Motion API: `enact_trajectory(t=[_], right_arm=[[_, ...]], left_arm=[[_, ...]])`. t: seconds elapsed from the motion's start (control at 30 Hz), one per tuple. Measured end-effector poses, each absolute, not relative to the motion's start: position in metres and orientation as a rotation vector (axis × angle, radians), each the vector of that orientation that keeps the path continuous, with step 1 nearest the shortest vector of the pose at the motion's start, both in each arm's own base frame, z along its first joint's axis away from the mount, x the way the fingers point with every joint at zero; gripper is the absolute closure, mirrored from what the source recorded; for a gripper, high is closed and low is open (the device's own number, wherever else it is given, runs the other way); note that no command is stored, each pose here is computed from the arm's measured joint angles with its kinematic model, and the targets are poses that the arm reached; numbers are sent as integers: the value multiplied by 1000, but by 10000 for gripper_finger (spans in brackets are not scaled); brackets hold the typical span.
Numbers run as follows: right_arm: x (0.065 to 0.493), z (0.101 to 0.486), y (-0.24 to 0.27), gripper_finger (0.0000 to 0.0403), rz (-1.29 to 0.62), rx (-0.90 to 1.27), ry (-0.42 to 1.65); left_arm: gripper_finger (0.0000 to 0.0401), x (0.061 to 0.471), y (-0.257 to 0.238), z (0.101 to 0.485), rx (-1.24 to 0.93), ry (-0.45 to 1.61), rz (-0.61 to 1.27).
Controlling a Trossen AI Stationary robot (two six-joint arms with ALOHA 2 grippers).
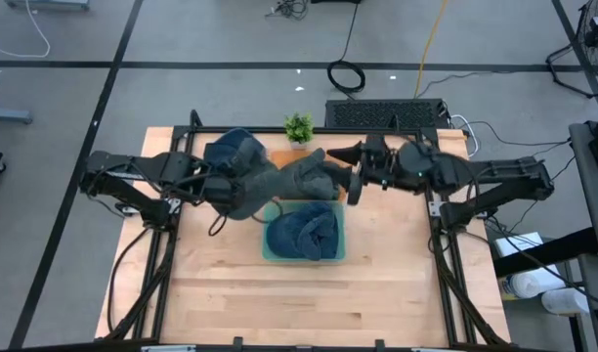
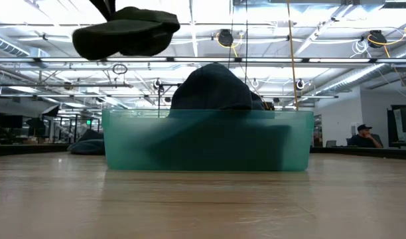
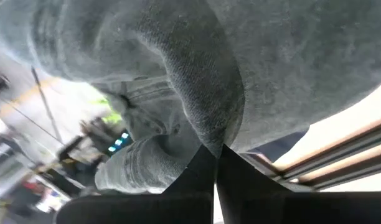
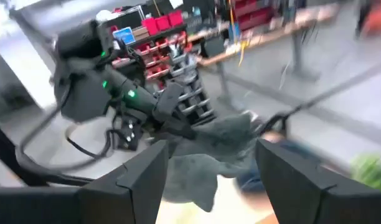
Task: Pick & Place hat
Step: Put the gray cap into the orange bin
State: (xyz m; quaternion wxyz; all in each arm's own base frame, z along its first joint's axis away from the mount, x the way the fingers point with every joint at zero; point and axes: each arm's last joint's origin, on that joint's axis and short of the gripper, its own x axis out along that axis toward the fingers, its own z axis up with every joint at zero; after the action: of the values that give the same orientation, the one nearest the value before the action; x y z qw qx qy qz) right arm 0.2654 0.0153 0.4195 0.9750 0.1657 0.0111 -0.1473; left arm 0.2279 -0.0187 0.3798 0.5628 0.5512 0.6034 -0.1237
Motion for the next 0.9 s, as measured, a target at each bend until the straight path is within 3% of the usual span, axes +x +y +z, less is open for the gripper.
enact_trajectory(t=[0.17,0.4,0.9], right_arm=[[265,421,-6,170,-239,679,35],[266,419,-30,170,-189,999,41],[285,401,-43,170,-119,1204,156]], left_arm=[[401,228,-31,381,1464,1387,-351],[401,230,-46,386,1688,1319,-330],[401,244,-55,396,1846,1149,-288]])
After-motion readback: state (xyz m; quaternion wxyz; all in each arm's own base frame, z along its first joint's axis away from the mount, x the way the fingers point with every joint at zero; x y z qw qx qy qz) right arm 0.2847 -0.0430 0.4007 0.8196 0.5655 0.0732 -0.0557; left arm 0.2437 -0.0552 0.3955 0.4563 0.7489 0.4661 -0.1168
